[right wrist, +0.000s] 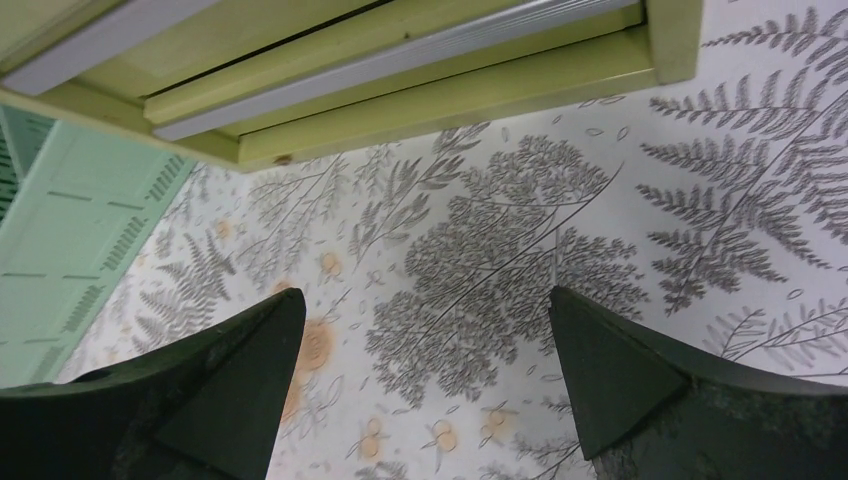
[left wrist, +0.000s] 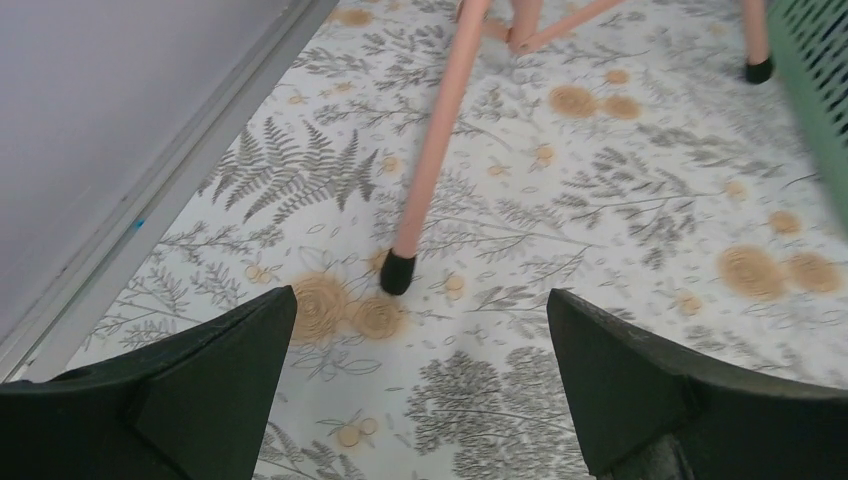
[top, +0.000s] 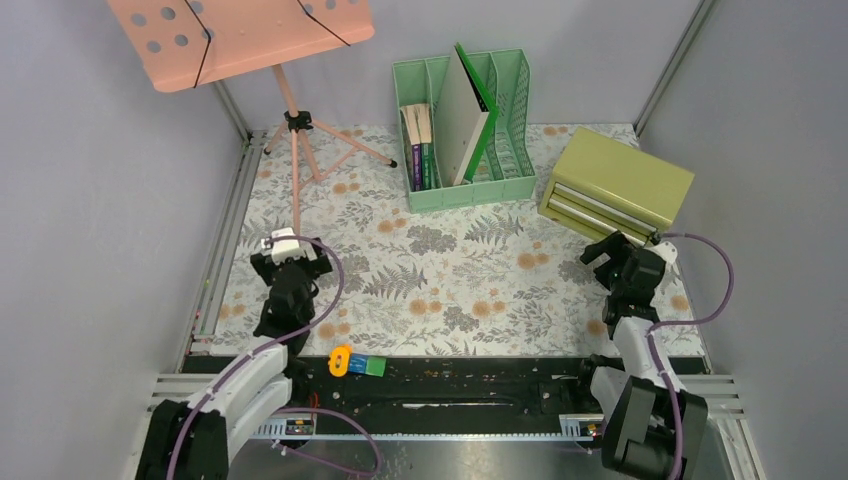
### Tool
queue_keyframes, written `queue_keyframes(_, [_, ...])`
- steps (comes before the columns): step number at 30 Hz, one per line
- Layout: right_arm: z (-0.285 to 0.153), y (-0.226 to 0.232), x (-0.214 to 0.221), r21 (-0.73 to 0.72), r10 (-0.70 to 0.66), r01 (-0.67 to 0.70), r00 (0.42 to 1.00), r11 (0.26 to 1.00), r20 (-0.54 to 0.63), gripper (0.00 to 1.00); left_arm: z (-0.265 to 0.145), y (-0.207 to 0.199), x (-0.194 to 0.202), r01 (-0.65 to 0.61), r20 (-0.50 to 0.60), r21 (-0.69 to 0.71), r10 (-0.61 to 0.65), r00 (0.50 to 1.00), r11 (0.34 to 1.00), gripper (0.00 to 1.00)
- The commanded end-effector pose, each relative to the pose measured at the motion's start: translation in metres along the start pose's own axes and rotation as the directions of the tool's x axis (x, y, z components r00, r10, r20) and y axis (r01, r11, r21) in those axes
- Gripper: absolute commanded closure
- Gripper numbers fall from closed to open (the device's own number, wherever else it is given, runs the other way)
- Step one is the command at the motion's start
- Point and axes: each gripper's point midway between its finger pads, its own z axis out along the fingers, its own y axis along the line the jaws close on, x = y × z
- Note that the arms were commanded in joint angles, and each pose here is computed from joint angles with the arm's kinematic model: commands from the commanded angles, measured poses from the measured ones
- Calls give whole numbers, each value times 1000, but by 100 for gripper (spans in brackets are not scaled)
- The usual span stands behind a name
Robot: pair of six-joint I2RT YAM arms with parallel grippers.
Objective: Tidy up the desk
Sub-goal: Reset both arms
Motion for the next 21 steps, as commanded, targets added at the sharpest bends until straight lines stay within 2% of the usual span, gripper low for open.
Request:
queue_keyframes(1, [10, 14, -47, -56, -62, 80, 962, 995, 266, 0, 3, 7, -43, 36, 278, 9, -37, 960, 999, 1])
queue_keyframes(5, [16, 34, -34, -73, -229, 262, 924, 962, 307, 0, 22, 8, -30, 15, 263, -14, -11, 965, 1000, 1])
queue_keyframes(7, [19, 39, -29, -54, -304, 340, 893, 939, 333, 0, 30, 3, -30, 51, 264, 4, -50, 963, 999, 1])
queue_keyframes(14, [39, 48, -15, -69, -365, 416, 857, 907, 363, 0, 46, -5, -12, 33, 223, 57, -45, 974, 998, 2])
queue_keyframes(15, [40, 55, -19, -71, -378, 440, 835, 895, 400, 1, 47, -4, -12, 32, 218, 52, -43, 975, 998, 2])
queue_keyframes(18, [50, 58, -9, -50, -448, 481, 845, 875, 291, 0, 52, -5, -11, 31, 199, 43, -38, 979, 999, 1])
queue_keyframes(21, [53, 62, -12, -55, -451, 489, 838, 871, 307, 1, 59, -7, -11, 14, 181, 35, -20, 983, 999, 1])
